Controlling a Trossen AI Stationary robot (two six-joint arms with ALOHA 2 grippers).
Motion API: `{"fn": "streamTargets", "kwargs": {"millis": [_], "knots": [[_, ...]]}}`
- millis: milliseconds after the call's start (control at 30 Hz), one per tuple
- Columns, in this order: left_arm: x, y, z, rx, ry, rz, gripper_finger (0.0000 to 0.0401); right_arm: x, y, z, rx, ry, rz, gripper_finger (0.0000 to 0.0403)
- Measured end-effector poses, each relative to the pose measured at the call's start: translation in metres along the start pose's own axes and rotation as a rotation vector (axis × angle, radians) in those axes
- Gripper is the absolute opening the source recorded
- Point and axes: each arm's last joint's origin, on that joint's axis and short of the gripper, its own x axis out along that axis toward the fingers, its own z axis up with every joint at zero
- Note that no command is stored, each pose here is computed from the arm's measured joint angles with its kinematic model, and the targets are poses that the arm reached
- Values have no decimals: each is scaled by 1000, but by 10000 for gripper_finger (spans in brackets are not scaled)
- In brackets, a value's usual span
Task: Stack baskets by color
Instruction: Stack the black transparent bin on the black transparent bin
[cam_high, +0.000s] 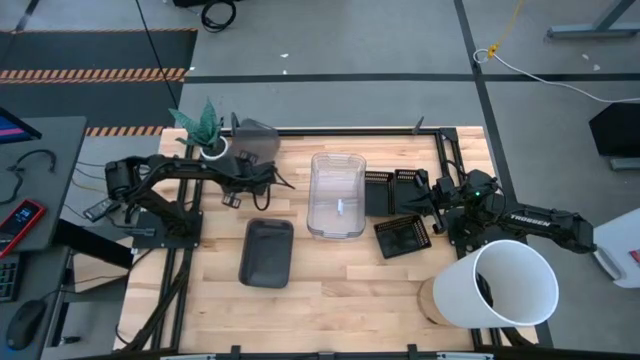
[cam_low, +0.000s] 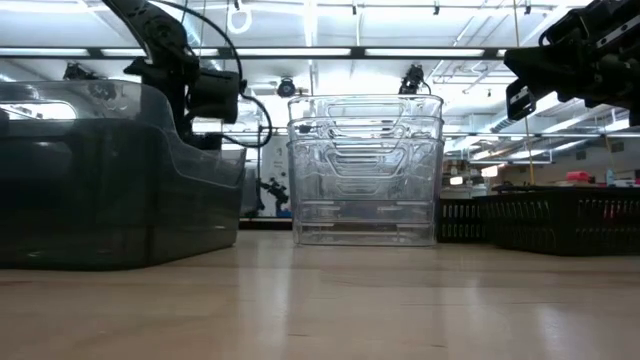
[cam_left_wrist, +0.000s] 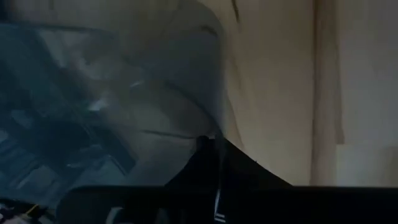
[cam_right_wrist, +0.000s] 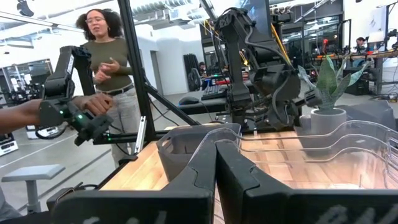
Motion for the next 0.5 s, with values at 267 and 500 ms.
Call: {"fn": "streamTargets", "kwargs": {"millis": [267, 500], "knots": [[-43, 19, 0, -147, -111, -80, 3, 0, 0, 0, -1, 0, 0, 14], [-100, 43, -10, -411, -212, -384, 4, 0, 0, 0, 0, 0, 0, 14]]}}
